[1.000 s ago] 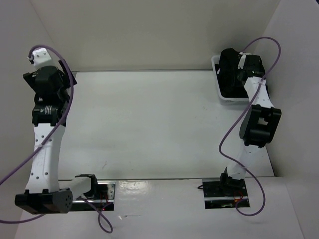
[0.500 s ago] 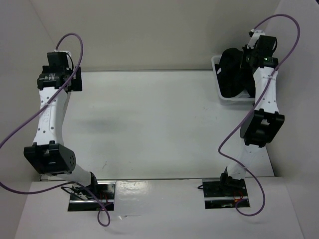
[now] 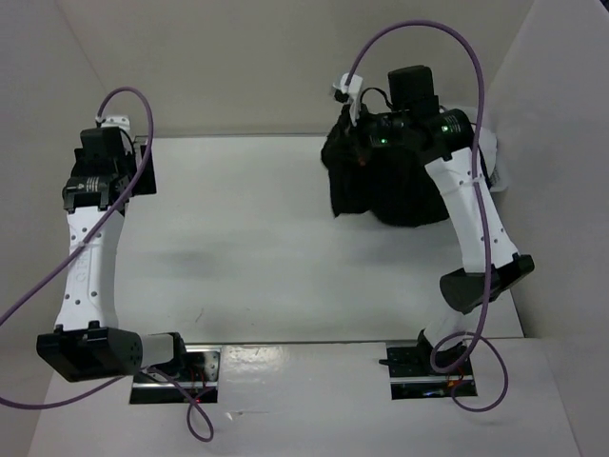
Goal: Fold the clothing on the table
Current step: Move the skirt to the center of the board
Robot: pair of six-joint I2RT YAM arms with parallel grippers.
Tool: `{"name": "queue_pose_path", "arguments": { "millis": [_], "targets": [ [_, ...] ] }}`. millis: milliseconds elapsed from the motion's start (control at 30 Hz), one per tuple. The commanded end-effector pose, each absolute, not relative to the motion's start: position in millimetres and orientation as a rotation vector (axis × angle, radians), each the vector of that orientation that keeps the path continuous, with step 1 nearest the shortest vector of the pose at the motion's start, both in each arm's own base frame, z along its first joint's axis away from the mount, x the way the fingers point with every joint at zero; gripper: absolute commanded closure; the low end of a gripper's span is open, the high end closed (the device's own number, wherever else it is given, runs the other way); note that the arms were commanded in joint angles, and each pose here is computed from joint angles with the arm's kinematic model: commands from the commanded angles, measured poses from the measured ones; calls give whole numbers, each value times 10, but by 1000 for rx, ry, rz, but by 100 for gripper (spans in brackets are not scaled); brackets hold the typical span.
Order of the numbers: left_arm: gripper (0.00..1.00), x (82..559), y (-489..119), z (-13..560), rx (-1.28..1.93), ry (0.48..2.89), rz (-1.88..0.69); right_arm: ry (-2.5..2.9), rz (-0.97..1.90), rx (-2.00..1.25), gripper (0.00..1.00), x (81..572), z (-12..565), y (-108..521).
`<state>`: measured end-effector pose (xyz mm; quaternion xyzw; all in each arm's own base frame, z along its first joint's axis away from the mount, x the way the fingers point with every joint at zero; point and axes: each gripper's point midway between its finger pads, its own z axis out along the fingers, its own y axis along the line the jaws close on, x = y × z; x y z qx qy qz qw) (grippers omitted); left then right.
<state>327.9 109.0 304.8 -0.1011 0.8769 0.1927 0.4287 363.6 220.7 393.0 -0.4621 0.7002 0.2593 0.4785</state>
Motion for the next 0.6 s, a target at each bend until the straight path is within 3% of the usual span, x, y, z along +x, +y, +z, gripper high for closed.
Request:
{"name": "queue_pose_path", "arguments": {
  "millis": [0, 67, 133, 167, 567],
  "targets": [
    [1, 3282, 1002, 2835, -266, 2225, 404, 1609, 720, -1236, 100, 3197, 4127, 2242],
    [1, 3200, 1003, 2717, -252, 2252, 357, 1606, 785, -1260, 98, 3131, 4076, 2319],
    [1, 3141, 962, 2655, -243, 2262, 338, 1629, 801, -1262, 26, 3191, 3923, 2344],
    [1, 3079, 968, 2671, -236, 2254, 338, 1664, 784, -1245, 2, 3262, 3821, 2333],
    [1, 2740, 390, 2146, 44, 2341, 37, 2122, 290, -994, 2, 3764, 2267, 1643]
  ]
}}
